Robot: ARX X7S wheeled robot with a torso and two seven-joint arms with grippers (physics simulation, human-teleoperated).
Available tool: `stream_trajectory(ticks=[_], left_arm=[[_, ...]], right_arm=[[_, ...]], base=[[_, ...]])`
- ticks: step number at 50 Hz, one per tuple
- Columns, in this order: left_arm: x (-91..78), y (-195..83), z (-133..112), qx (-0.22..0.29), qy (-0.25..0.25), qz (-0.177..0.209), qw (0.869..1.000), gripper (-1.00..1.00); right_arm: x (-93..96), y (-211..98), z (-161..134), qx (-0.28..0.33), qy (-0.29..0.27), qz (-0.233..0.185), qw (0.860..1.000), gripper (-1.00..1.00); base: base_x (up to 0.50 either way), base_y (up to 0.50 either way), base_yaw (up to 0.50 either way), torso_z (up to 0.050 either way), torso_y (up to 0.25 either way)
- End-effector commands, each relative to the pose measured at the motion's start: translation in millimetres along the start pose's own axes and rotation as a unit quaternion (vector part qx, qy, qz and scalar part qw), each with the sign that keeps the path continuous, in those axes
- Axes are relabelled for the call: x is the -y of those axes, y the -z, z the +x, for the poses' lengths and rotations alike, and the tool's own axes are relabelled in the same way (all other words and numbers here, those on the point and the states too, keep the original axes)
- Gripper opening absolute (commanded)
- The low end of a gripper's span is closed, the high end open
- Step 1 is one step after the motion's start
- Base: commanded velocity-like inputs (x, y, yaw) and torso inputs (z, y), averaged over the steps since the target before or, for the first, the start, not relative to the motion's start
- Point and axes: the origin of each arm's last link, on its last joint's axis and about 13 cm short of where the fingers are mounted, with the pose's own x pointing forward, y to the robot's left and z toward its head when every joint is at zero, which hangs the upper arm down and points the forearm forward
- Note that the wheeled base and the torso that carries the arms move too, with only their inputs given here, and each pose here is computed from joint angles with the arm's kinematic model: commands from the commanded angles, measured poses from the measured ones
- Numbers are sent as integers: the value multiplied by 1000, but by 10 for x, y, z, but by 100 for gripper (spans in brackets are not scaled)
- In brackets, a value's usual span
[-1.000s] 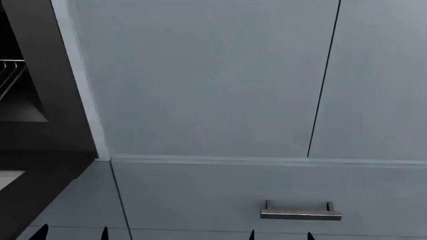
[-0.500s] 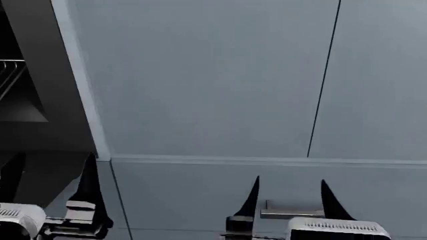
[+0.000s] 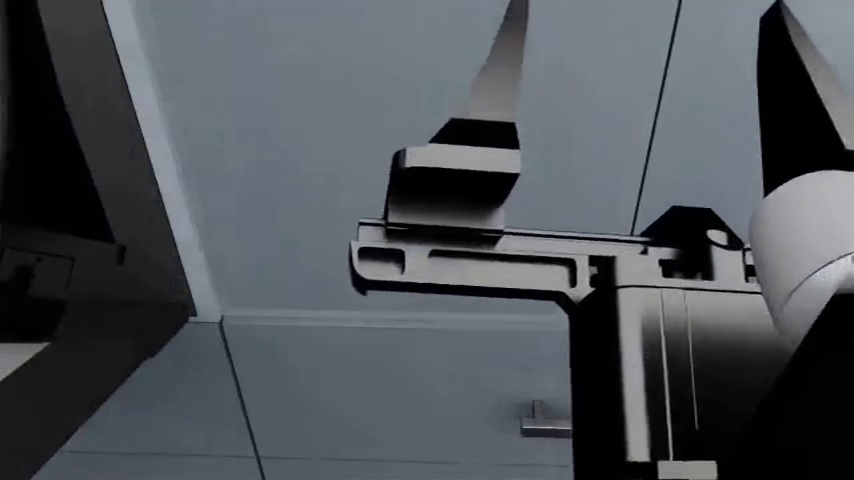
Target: Pick the corn from the oven and place it on the plate on the counter.
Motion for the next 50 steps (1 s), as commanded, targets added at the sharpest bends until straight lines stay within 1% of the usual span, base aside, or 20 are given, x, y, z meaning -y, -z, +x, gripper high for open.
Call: stream_trajectory(ticks=[1,2,4,5,7,8,10,13,14,15,16,18,19,24,36,38,50], left_arm=[[148,-451,-5,50,17,22,998,100],[160,-485,-3,57,20,16,998,100],[166,-506,-5,60,19,17,998,100],[162,-505,-7,61,18,16,998,100],[153,-491,-12,60,16,17,998,100],[149,-480,-16,59,15,18,998,100],[145,-466,-21,57,12,17,998,100],[148,-466,-21,57,12,17,998,100],[147,-459,-22,56,12,17,998,100],[147,-454,-23,56,12,17,998,100],[147,-447,-26,56,12,17,998,100],[145,-433,-37,53,11,12,998,100],[148,-429,-42,52,11,13,999,100],[124,-417,-53,50,7,14,999,100],[116,-425,-40,45,6,35,998,100],[116,-434,-39,45,5,27,999,100],[139,-472,-41,51,11,28,998,100]], right_arm=[[1,-308,-151,30,10,-64,997,100],[-1,-295,-152,29,10,-67,997,100],[-5,-285,-151,32,12,-70,997,100],[-31,-303,-167,23,2,-46,999,100],[-39,-296,-171,20,-1,-44,999,100],[-51,-300,-179,15,-7,-33,999,100],[-46,-301,-178,15,-7,-28,999,100],[-30,-297,-188,4,-16,-25,1000,100],[-29,-290,-189,4,-18,-38,999,100],[-30,-289,-192,3,-18,-36,999,100],[-23,-287,-194,1,-16,-38,999,100],[-14,-284,-199,-5,-16,-26,1000,100],[-11,-289,-200,-2,-17,-33,999,100],[21,-289,-231,-7,-13,-31,999,100],[55,-270,-243,-5,-8,-30,1000,100],[55,-280,-243,-5,-9,-29,1000,100],[33,-304,-238,-2,-15,-25,1000,100]], base=[[0,0,0,0,0],[0,0,0,0,0],[0,0,0,0,0],[0,0,0,0,0],[0,0,0,0,0],[0,0,0,0,0],[0,0,0,0,0],[0,0,0,0,0],[0,0,0,0,0],[0,0,0,0,0],[0,500,0,0,0],[31,500,0,0,0],[39,500,0,0,0],[41,500,0,0,0],[77,500,0,0,0],[86,500,0,0,0],[92,500,0,0,0]])
